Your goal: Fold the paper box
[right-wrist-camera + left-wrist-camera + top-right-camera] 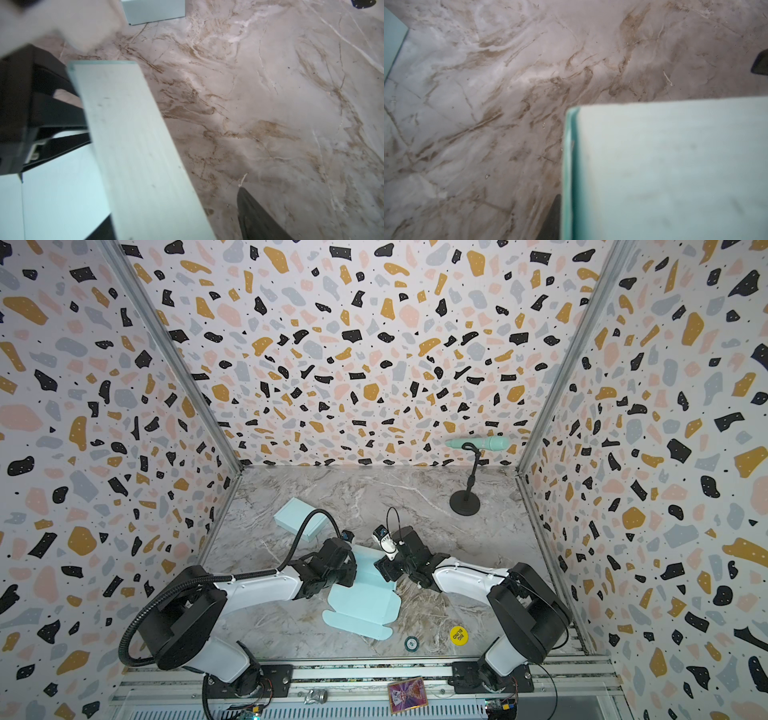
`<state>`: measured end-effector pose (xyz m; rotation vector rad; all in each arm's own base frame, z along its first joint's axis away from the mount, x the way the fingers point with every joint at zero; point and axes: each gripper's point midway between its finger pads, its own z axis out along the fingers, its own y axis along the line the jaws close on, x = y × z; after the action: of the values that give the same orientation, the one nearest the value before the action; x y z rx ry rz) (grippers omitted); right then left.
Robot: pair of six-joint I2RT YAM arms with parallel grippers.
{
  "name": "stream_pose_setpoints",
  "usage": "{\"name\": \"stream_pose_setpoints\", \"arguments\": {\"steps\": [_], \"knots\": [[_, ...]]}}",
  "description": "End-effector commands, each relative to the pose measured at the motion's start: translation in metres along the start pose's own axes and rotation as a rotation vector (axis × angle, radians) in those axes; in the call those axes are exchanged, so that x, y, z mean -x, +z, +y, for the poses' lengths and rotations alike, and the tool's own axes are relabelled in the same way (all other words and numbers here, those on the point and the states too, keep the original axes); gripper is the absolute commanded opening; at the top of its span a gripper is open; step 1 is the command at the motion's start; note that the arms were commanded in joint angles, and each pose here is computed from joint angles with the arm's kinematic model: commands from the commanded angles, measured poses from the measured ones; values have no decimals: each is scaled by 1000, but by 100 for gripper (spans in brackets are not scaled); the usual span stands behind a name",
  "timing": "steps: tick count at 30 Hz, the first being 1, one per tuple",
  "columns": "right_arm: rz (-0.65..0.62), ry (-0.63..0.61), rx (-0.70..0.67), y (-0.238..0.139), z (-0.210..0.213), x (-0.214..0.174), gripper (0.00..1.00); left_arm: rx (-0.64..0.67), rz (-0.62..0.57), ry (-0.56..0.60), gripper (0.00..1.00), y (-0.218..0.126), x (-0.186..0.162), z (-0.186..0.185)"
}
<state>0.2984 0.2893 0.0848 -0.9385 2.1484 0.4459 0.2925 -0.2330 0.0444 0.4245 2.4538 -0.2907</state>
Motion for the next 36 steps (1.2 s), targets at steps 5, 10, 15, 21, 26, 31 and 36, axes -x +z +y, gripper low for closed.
{"name": "stream_pose_setpoints", "arguments": {"steps": [5,10,15,21,26,31,36], "knots": [[15,92,-34,5,-22,0,74,-21,-58,-9,37,-22,16,-4],[11,166,-11,9,-34,-4,74,-32,-59,-16,52,-34,18,-5],[-2,262,-2,10,-52,-7,75,-33,-97,-57,61,-55,14,3],[28,118,-130,4,-52,1,82,-65,-150,-94,61,-77,10,6],[119,-41,-269,4,-49,4,92,-51,-211,-129,61,-88,9,15],[204,-146,-373,9,-47,11,96,-70,-256,-168,61,-90,11,23],[268,-268,-471,19,-42,26,97,-87,-284,-183,61,-93,9,28]]}}
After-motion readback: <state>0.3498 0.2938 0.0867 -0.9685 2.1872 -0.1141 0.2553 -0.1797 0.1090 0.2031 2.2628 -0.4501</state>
